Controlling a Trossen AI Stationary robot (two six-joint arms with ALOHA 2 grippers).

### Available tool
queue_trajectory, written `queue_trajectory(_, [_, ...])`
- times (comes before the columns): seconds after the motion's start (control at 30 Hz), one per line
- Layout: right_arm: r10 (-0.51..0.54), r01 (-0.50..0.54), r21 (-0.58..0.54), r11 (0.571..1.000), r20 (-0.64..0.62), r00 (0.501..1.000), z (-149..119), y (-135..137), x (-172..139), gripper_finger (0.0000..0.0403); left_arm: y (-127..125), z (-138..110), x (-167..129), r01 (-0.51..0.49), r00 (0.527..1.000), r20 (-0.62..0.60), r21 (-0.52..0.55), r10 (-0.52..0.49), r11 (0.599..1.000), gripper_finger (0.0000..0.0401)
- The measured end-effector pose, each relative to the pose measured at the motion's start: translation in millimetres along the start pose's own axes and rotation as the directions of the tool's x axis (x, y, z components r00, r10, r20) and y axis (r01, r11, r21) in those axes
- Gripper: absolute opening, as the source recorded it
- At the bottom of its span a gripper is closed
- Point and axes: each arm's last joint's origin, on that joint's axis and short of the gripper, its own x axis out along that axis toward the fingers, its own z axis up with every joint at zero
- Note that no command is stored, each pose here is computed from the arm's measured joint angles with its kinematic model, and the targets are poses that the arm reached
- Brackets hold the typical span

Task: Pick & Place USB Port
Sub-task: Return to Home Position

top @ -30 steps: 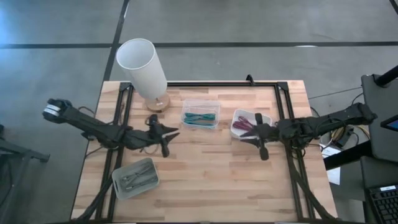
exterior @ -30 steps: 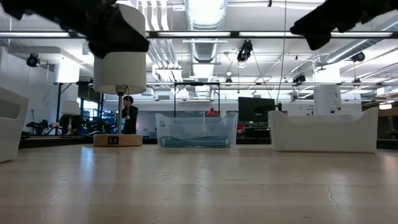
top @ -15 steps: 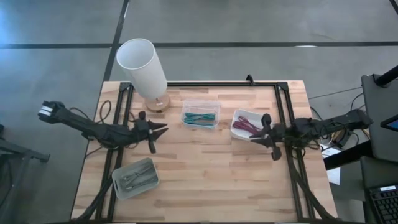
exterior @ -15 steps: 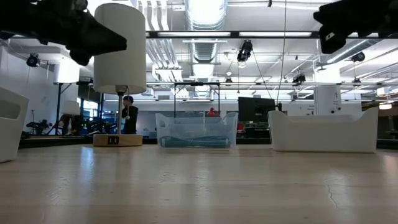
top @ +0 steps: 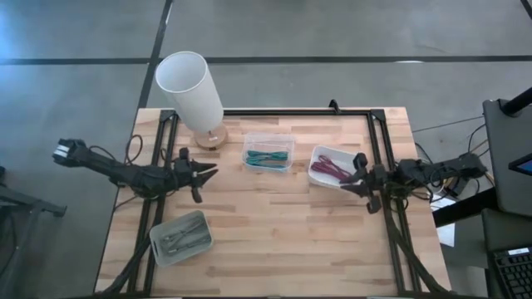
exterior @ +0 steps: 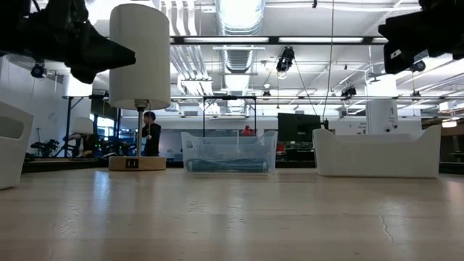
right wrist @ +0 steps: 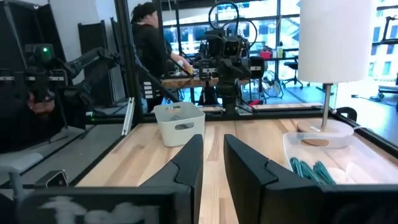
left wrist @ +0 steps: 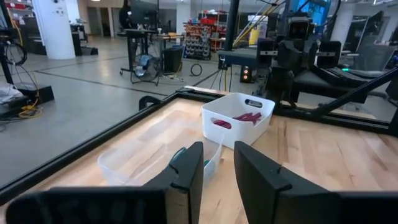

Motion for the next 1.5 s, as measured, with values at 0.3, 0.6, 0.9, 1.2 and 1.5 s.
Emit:
queue_trajectory(0.3, [-0.001, 0.001, 0.052, 0.999, -0.002, 1.0, -20.7, -2.6, -3.6, 0.0061, 9.6, -5.8, -11.4, 0.005, 0.998, 0.063, 0.0, -0.005, 1.0, 0.0094])
queue_trajectory(0.6, [-0.006, 0.008, 0.065, 0.998, -0.031, 1.0, -24.6, -3.3, -6.3, 0.006, 17.4, -13.2, -20.2, 0.001, 0.994, 0.111, 0.017, -0.003, 1.0, 0.0094])
queue_trajectory(0.9, [-0.013, 0.016, 0.063, 0.998, -0.053, 0.999, -27.0, -3.8, -7.6, 0.0057, 22.5, -14.6, -26.5, 0.001, 0.992, 0.123, 0.035, -0.005, 0.999, 0.0094])
queue_trajectory(1.2, [-0.013, 0.016, 0.063, 0.998, -0.053, 0.999, -27.1, -3.8, -7.6, 0.0056, 26.7, -16.5, -31.3, -0.01, 0.994, 0.107, 0.054, 0.004, 0.998, 0.0094])
queue_trajectory(1.5, [-0.015, 0.017, 0.046, 0.999, -0.061, 0.998, -27.7, -3.9, -7.1, 0.0056, 27.1, -23.9, -30.7, -0.016, 0.999, 0.047, 0.082, 0.013, 0.996, 0.0094])
